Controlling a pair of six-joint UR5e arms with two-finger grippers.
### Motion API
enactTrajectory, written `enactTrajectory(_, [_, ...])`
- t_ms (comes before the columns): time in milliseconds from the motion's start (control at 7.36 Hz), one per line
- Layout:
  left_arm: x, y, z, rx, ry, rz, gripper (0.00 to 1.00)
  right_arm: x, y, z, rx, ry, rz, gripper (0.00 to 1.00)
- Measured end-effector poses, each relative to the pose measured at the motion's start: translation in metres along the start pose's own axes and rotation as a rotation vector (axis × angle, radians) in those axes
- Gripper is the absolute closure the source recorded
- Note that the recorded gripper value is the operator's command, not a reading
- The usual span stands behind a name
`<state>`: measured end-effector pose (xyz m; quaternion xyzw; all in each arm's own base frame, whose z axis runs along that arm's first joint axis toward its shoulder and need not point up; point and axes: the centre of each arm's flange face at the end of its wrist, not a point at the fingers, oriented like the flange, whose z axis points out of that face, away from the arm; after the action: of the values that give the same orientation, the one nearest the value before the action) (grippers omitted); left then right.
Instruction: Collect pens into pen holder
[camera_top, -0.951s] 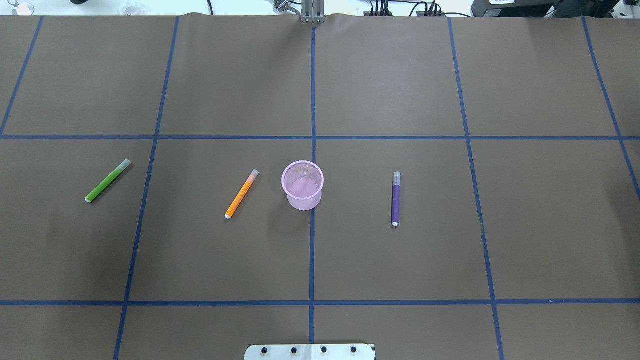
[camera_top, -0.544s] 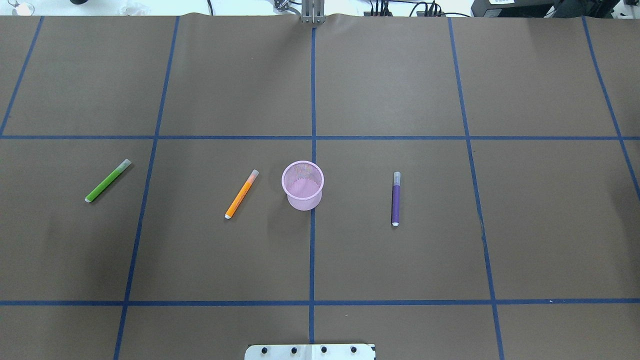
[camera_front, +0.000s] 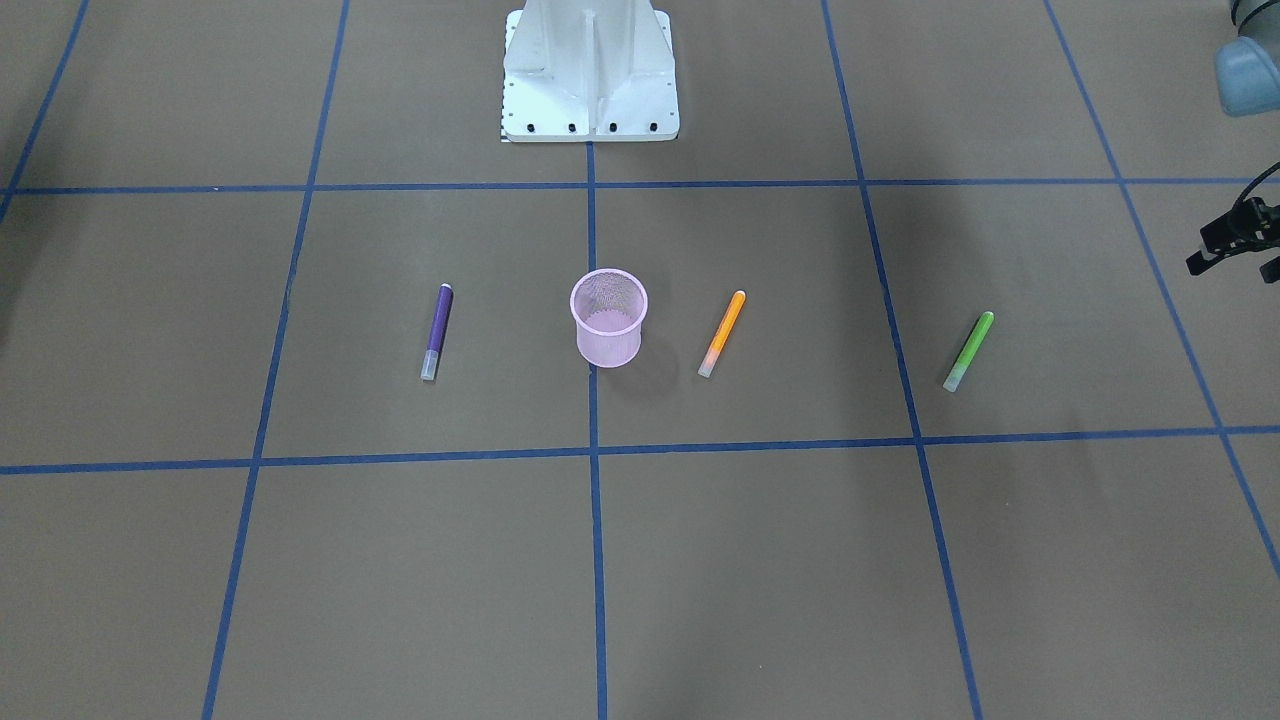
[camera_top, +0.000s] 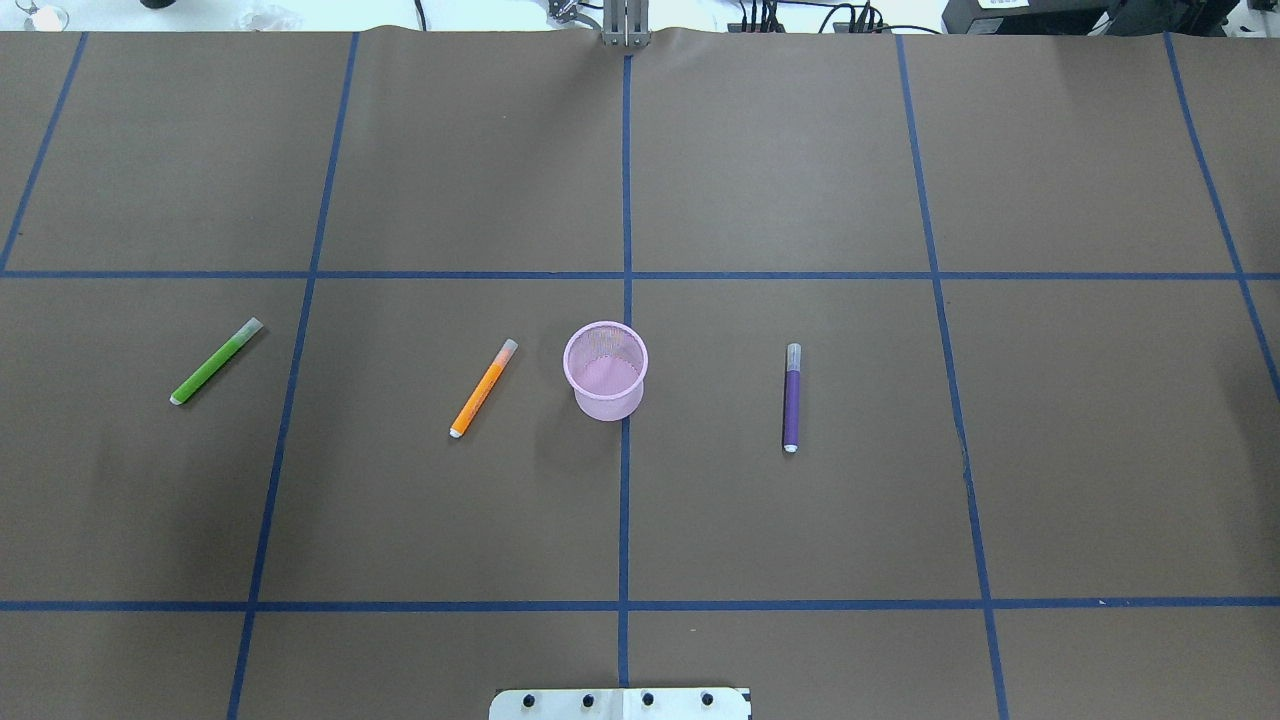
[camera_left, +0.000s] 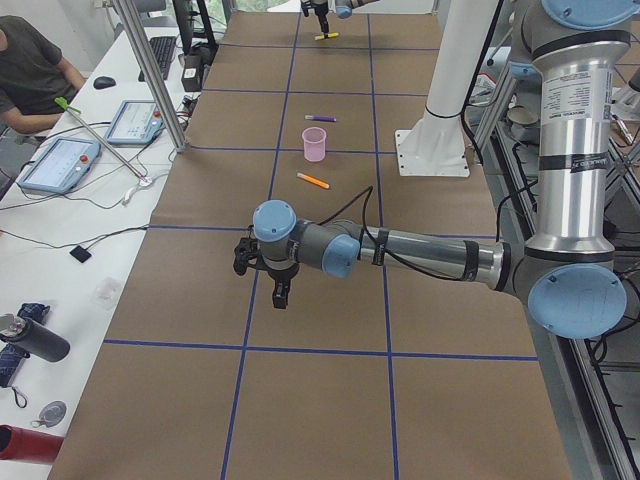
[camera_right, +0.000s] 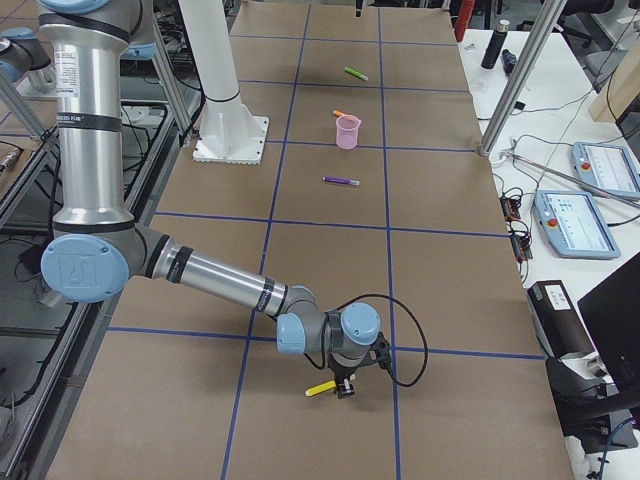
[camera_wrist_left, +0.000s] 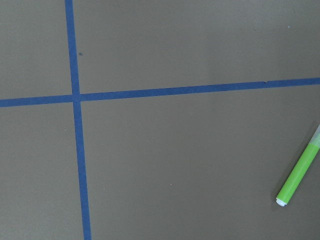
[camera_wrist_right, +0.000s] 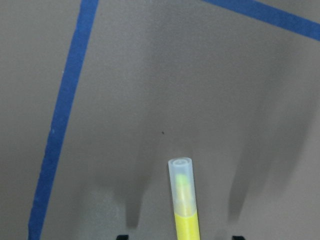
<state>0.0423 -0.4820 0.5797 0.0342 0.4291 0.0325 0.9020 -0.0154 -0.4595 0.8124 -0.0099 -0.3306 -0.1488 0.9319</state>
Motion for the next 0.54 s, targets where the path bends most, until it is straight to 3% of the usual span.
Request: enactTrajectory(544, [0.0005,0.0001,-0.0004,0.0,0.004,0.001,0.0,0.0051,0.0029,0.0057,-0.013,0.007,0.006,0.41])
